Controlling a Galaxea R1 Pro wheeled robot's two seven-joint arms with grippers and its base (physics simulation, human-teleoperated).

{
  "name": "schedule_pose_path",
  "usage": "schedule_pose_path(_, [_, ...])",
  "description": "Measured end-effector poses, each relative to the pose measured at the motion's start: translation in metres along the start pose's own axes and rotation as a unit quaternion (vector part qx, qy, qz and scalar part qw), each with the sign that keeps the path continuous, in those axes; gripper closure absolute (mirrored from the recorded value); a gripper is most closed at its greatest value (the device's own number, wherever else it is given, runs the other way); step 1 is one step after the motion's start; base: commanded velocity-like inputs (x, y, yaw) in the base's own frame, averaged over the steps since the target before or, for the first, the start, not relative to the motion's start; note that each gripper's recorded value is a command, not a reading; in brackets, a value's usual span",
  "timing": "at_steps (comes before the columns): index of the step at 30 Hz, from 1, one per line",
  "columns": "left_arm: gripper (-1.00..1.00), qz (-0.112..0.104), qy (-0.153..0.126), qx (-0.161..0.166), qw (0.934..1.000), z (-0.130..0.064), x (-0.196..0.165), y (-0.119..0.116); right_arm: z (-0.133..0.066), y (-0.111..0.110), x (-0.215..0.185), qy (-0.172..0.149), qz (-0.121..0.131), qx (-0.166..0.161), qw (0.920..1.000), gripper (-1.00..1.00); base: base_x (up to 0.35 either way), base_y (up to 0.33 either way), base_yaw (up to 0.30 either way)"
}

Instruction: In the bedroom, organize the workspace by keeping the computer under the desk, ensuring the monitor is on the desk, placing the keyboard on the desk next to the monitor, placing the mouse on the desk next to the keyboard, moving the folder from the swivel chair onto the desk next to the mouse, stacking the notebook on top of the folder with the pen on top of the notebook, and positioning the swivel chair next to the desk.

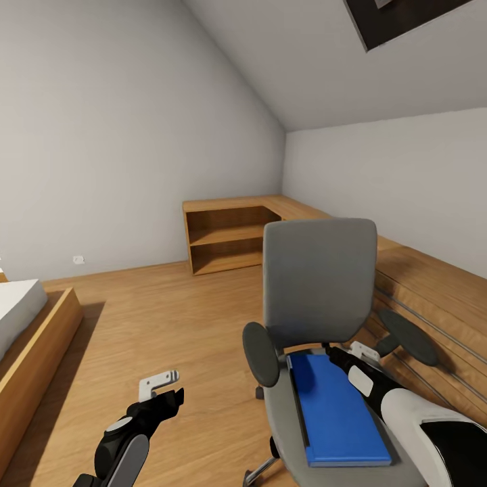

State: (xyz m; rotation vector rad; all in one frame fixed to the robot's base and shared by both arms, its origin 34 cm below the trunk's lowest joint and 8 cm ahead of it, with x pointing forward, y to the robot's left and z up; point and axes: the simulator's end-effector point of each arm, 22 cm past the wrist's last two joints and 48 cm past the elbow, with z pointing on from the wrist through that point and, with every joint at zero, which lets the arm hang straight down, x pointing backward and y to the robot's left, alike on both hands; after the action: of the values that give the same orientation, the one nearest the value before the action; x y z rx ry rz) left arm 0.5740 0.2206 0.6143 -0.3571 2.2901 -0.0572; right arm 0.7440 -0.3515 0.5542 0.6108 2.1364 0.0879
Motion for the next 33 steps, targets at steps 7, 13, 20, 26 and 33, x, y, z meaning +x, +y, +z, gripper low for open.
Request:
schedule_pose_path(7, [-1.00,0.000,0.001,0.001,1.0000,0.000,0.001,0.000,0.000,0.000,0.000,0.001,0.000,0.001,1.0000,-1.00,0.000,0.000,0.000])
schedule_pose_path(13, [-1.00,0.000,0.002,0.002,1.0000,0.004,0.008,0.000,0.004,-0.004,0.007,0.000,0.000,0.001,1.0000,-1.00,0.000,0.000,0.000])
schedule_pose_path(20, [-1.00,0.000,0.002,0.002,1.0000,0.011,0.019,0.003,0.010,-0.008,0.017,0.000,0.000,0.000,1.0000,-1.00,0.000,0.000,0.000])
schedule_pose_path(26, [-1.00,0.000,0.002,0.002,1.0000,0.013,0.022,0.004,0.011,-0.009,0.020,-0.001,0.000,0.000,1.0000,-1.00,0.000,0.000,0.000])
schedule_pose_path(33, [-1.00,0.000,0.001,0.002,1.0000,0.018,0.029,0.005,0.015,-0.007,0.022,-0.007,-0.007,-0.005,0.9999,-1.00,0.000,0.000,0.000])
